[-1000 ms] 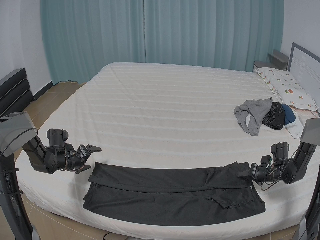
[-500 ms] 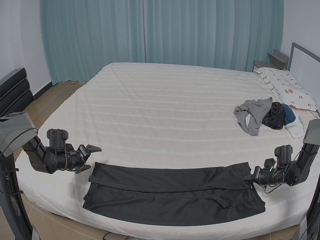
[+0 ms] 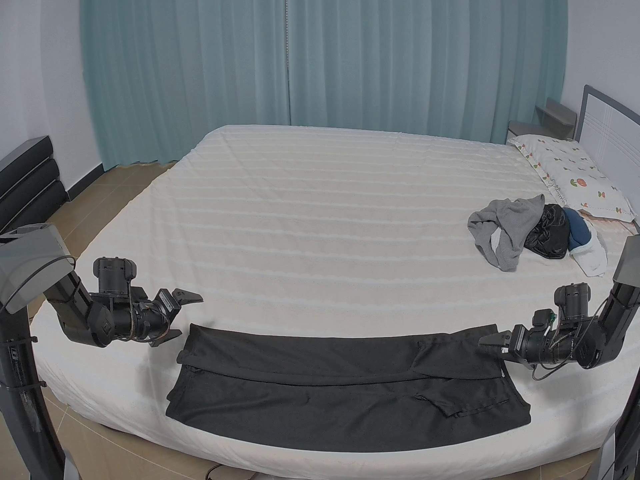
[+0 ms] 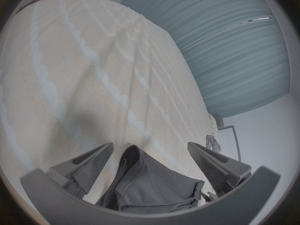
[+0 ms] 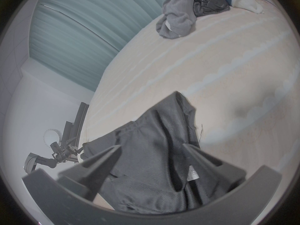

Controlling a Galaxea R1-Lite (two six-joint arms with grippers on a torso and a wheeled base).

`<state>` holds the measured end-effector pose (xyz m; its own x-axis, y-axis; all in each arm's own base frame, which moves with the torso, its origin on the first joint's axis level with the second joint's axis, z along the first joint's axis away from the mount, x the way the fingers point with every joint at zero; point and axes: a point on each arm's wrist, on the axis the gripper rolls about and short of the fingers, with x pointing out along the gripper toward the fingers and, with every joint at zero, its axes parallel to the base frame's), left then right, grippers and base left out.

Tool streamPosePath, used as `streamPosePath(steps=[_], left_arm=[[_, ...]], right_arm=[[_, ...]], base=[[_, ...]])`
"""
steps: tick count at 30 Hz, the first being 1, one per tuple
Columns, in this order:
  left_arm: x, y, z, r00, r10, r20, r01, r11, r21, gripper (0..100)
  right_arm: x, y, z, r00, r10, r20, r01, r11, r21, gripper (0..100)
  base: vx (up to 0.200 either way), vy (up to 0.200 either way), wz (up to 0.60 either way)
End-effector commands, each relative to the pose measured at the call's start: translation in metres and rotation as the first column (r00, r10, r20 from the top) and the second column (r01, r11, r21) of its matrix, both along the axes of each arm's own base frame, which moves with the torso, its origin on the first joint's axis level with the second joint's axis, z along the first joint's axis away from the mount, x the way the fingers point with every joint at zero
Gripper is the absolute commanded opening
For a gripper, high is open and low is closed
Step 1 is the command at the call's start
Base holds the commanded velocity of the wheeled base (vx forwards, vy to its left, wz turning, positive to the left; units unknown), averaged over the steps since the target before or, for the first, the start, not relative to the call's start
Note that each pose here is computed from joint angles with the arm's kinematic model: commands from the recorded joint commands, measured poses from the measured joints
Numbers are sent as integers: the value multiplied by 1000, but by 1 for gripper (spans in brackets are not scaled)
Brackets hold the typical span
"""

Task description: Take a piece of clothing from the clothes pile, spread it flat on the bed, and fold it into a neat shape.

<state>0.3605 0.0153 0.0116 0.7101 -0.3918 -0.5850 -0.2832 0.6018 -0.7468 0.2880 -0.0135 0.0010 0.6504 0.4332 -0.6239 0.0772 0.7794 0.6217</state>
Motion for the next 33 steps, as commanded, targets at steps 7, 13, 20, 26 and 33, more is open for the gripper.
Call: streamPosePath(steps=[7,13,20,26,33], left_arm=[[-8,7,13,999,43,7,-43,999,-21,100],[-23,6,35,997,73,21,-72,995,-63,100],[-58,2,29,995,78,-65,-83,994,-77,100],[-70,0,24,994,76,-76,-81,994,-76,100],[-74,0,18,997,80,-17,-81,994,-77,100]], right_arm=[[-24,30,47,996,37,80,-42,997,60,100],[-42,40,48,1000,-17,16,16,995,98,100],[-71,57,41,983,-144,-114,156,983,101,100],[-86,71,33,961,-224,-161,247,958,143,100],[-84,75,10,940,-286,-187,315,938,146,100]], base=[[0,0,0],[-33,0,0],[-200,0,0],[-133,0,0],[0,0,0]])
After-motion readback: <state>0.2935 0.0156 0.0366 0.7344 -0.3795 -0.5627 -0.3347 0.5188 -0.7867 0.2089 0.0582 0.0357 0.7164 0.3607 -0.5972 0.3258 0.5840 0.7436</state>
